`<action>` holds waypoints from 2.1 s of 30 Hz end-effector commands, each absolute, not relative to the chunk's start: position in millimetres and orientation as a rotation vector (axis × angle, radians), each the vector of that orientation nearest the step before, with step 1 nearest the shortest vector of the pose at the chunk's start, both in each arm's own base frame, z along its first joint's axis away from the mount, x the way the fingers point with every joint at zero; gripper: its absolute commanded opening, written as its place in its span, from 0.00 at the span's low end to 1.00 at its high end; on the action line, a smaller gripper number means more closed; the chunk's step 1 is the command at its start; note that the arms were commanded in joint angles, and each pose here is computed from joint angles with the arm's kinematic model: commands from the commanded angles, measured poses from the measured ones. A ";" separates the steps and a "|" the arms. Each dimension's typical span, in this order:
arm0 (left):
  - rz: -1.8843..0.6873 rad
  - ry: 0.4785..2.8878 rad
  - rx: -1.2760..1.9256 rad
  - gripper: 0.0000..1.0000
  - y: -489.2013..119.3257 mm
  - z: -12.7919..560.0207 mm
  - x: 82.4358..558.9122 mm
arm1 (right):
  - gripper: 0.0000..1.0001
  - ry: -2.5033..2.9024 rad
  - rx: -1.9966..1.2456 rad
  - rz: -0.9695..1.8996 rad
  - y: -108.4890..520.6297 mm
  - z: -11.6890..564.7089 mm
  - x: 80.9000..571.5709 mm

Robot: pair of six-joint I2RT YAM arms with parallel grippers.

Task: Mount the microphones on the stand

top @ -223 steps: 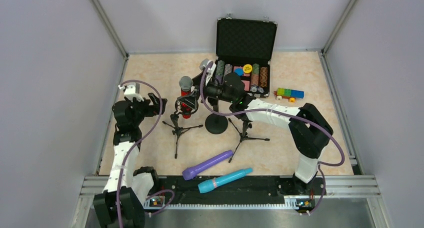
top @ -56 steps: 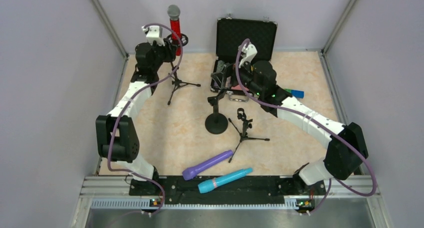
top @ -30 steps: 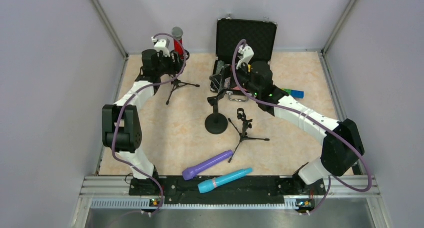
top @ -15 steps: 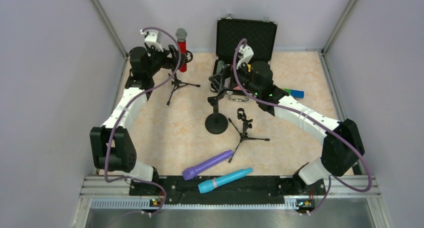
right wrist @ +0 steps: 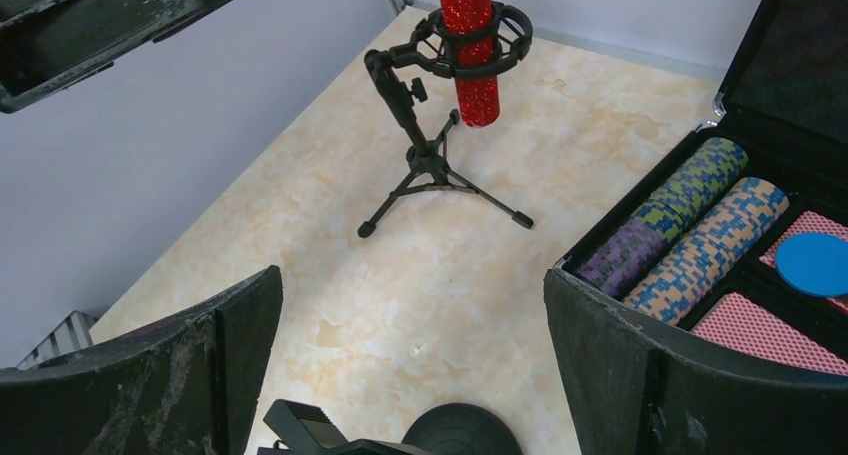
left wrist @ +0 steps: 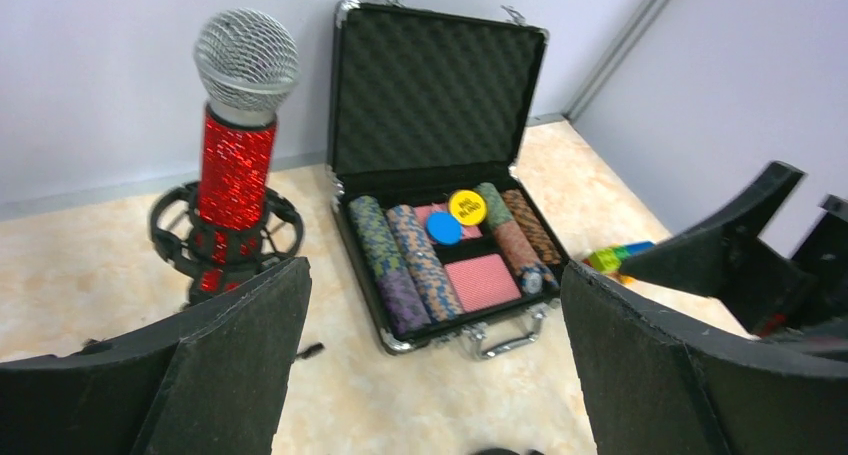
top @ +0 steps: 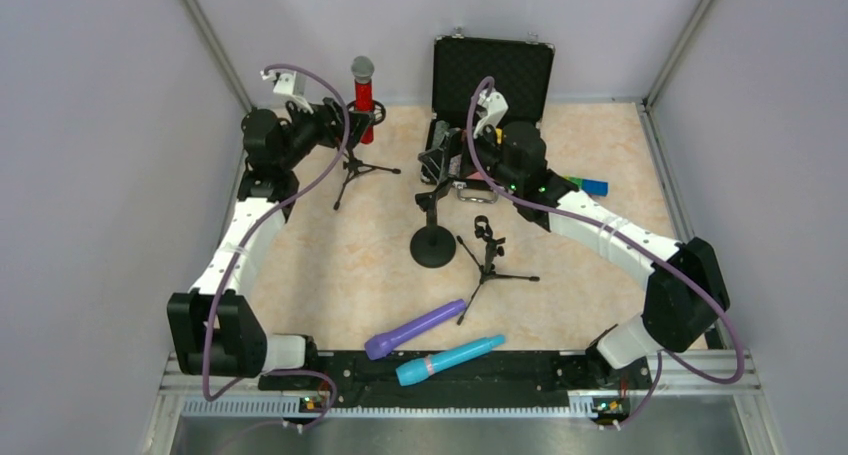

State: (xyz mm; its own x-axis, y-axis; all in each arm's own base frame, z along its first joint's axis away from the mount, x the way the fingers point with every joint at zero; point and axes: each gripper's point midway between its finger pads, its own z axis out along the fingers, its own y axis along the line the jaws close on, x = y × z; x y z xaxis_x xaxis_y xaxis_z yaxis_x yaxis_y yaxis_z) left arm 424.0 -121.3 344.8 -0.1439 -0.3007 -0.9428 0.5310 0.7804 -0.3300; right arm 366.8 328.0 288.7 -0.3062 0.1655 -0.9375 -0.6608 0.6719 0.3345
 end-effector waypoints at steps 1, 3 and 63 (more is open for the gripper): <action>-0.864 1.522 0.209 0.99 -133.8 365.1 398.5 | 0.99 1.614 -0.356 0.878 311.4 330.8 367.3; -0.898 1.558 0.194 0.99 -137.3 360.6 392.2 | 0.99 1.630 -0.331 0.889 305.1 329.7 368.5; -0.358 1.844 0.924 0.24 -256.9 235.3 314.3 | 0.99 1.798 -0.221 0.864 253.7 291.5 374.9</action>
